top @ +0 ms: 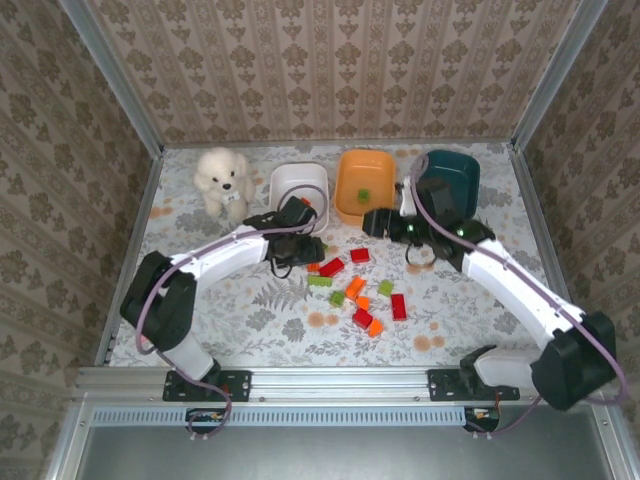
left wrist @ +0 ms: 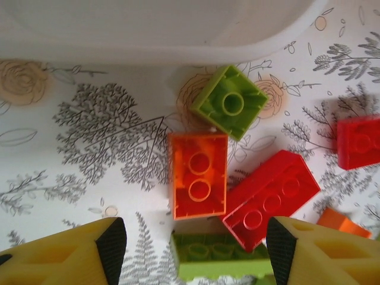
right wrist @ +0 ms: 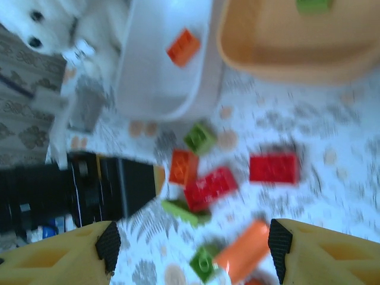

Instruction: Sort the legos into containers by color

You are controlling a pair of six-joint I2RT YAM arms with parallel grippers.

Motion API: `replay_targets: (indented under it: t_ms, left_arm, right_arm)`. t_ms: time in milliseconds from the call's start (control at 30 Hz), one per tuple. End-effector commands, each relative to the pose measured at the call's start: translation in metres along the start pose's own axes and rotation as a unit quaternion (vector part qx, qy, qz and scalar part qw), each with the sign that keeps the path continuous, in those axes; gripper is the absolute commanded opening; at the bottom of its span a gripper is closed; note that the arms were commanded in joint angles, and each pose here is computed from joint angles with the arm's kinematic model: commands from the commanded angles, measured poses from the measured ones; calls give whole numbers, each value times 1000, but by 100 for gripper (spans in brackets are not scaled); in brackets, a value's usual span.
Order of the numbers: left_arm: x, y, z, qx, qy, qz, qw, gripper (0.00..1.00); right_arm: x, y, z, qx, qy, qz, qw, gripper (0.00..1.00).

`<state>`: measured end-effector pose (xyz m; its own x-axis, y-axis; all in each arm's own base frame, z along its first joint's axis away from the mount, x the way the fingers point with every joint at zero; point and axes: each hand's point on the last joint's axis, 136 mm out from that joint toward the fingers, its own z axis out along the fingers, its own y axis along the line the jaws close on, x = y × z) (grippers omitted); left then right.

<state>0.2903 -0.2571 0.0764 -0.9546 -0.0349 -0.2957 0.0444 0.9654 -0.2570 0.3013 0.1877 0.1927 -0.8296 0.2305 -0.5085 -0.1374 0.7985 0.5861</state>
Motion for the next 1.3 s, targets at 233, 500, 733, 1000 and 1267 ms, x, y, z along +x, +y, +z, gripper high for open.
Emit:
replay_targets:
  t_ms: [233, 500, 733, 1000, 1267]
  left_arm:
    - [1, 6, 35, -70, 32, 20, 997, 64]
    - [-3, 5, 51, -88, 34, 23, 995, 57]
    - [7, 9, 62, -103, 51, 33, 993, 41]
    - [-6, 9, 8, -107, -6, 50, 993, 30]
    - [-54, -10, -59, -48, -71, 42, 995, 28]
  right_arm:
    - [34, 1, -41, -33, -7, 24, 999, 72]
    - [36, 2, -40, -35, 0, 22, 999, 72]
    - [36, 1, -35, -32, 8, 22, 999, 72]
    - [34, -1, -39, -21, 6, 16, 1000, 71]
    - [34, -4, -49, -4, -1, 7, 1000, 71]
